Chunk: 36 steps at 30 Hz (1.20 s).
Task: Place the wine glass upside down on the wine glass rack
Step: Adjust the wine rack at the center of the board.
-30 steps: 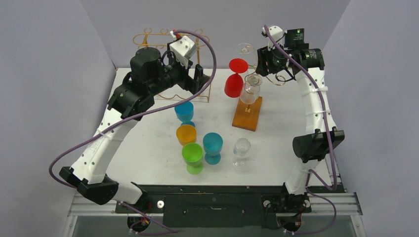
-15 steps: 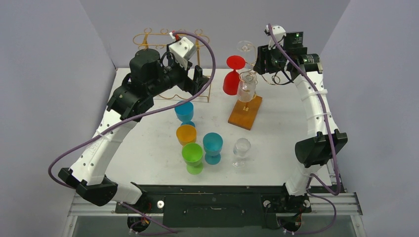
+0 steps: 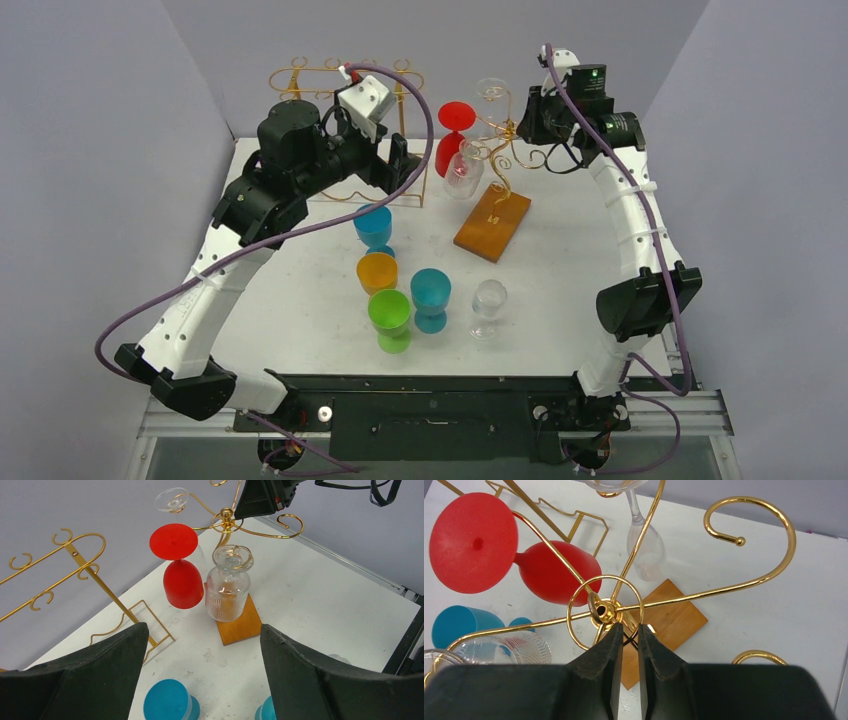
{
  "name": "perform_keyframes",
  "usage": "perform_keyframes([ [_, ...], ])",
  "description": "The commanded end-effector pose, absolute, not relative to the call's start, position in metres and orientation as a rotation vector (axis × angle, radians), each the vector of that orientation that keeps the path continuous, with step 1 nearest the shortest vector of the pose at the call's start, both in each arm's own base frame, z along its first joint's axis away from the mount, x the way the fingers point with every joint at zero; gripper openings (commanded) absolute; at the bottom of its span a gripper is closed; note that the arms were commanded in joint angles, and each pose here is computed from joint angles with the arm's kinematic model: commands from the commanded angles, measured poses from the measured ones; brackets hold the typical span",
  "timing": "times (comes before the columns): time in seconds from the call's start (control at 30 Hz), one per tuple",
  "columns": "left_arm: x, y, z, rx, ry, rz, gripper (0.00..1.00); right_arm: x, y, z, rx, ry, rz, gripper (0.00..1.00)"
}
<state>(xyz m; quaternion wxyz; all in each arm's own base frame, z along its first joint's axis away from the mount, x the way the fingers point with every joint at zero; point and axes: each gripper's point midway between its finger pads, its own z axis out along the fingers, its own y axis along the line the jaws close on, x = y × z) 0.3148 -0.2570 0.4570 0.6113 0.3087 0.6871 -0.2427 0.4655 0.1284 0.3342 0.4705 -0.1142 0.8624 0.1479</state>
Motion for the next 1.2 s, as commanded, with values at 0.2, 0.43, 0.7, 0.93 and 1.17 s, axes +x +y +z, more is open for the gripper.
perform_keyframes([
  [0.2,0.307,-0.249,0.483,0.680,1.505,-0.568,0.79,0.447,0.120,0.255,-0.224,2.401,0.297,0.14],
  [0.43,0.306,-0.251,0.480,0.686,1.510,-0.576,0.79,0.439,0.112,0.243,-0.190,2.421,0.276,0.21],
  [0.7,0.305,-0.250,0.477,0.690,1.515,-0.576,0.79,0.430,0.110,0.223,-0.059,2.426,0.289,0.22],
  [0.93,0.302,-0.251,0.472,0.695,1.532,-0.590,0.79,0.426,0.109,0.225,0.070,2.397,0.305,0.21],
  [1.17,0.299,-0.249,0.471,0.690,1.534,-0.596,0.79,0.427,0.106,0.258,0.102,2.309,0.322,0.38],
])
